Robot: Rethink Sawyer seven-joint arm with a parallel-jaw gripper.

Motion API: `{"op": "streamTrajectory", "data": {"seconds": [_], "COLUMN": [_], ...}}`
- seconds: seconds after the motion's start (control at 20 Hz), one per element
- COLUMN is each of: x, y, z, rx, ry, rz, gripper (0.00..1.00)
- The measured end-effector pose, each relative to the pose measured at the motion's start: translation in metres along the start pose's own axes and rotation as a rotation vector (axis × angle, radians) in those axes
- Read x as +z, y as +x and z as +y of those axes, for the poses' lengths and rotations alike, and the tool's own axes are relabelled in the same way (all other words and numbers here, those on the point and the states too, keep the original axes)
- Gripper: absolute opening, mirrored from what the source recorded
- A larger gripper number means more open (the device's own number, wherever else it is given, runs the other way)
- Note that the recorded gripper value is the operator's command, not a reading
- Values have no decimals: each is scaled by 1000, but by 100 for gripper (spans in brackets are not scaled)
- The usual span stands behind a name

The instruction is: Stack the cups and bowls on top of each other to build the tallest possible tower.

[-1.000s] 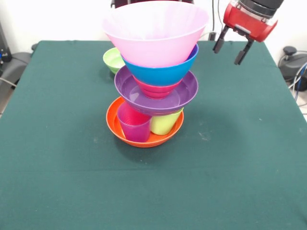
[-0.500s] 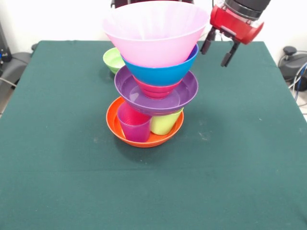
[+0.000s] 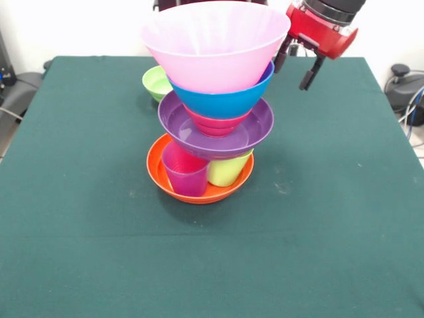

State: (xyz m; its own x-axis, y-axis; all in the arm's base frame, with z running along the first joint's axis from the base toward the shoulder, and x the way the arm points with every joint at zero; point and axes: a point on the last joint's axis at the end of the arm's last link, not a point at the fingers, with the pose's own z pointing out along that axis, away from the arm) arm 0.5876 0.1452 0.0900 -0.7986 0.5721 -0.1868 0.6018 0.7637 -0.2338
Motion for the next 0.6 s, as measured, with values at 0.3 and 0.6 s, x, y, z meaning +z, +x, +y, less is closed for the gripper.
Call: {"op": "streamTrajectory", "data": {"seconds": [0.3, 0.6], "x": [3, 16], "y": [4, 23], "z": [-1, 1], "rx": [-1, -8], "ry": [-6, -27], "rz": [-1, 17], "gripper": [100, 100]}}
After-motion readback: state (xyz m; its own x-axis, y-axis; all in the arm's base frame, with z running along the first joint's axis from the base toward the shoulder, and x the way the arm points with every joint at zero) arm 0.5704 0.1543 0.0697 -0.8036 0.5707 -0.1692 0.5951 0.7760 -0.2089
